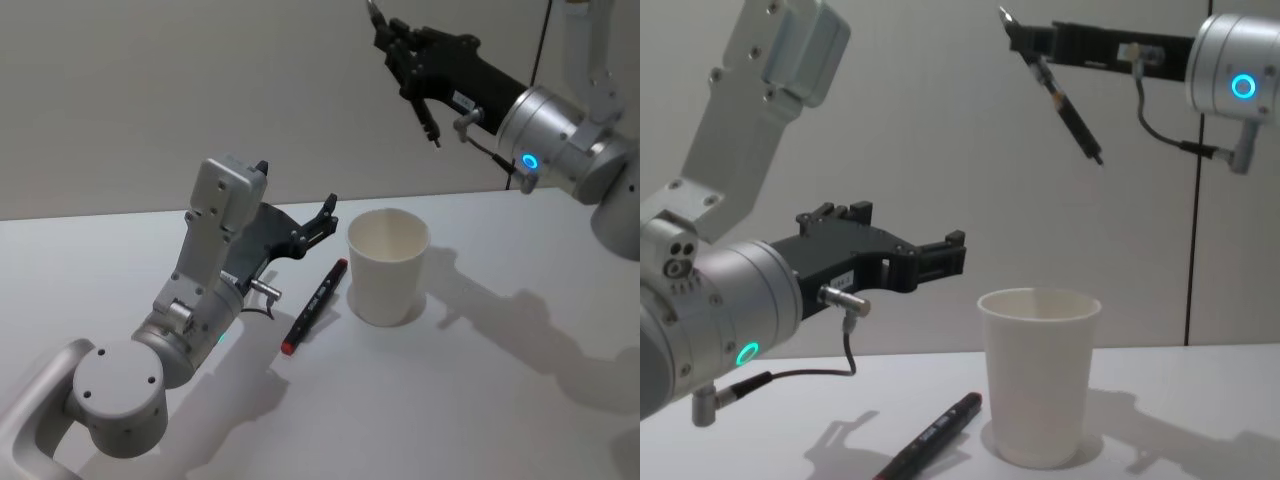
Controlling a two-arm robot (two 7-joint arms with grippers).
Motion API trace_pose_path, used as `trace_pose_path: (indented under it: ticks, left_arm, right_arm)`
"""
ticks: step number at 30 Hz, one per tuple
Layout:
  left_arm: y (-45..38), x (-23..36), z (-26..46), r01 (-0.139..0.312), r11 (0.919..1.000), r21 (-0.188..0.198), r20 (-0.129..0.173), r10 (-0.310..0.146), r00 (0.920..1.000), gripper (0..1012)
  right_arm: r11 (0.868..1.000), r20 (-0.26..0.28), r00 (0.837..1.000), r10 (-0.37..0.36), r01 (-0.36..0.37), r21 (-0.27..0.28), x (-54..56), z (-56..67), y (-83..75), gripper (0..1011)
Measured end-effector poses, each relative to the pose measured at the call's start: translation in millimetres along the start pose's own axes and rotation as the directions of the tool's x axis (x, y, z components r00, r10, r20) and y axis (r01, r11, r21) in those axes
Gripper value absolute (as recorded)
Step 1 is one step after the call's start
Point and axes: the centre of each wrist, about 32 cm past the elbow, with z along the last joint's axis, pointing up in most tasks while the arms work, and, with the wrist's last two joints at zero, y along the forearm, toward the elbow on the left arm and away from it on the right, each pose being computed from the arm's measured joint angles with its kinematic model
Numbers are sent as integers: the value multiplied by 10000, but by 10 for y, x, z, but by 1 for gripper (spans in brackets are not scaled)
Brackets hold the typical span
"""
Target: Place the pen into the pen holder.
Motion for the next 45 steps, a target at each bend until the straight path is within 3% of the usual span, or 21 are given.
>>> trace_pose_path:
  ticks: [10, 16, 28, 45]
  left_arm:
    - [0, 0, 0, 0, 10000, 1, 0, 0, 10000, 1001]
    - [0, 0, 0, 0, 10000, 0, 0, 0, 10000, 1001]
    - [0, 0, 0, 0, 10000, 1, 0, 0, 10000, 1001]
    - [0, 0, 0, -1, 10000, 1, 0, 1, 10000, 1001]
  right_arm:
    - [9941, -365, 9940, 1032, -1018, 373, -24, -141, -67, 119]
    - [9914, -500, 9905, 1282, -1267, 325, -41, -339, -145, 119]
    - [9940, -100, 9944, 1052, -1048, 315, -124, -596, -169, 119]
    - [9967, 602, 9958, 689, -713, 378, -266, -898, 30, 119]
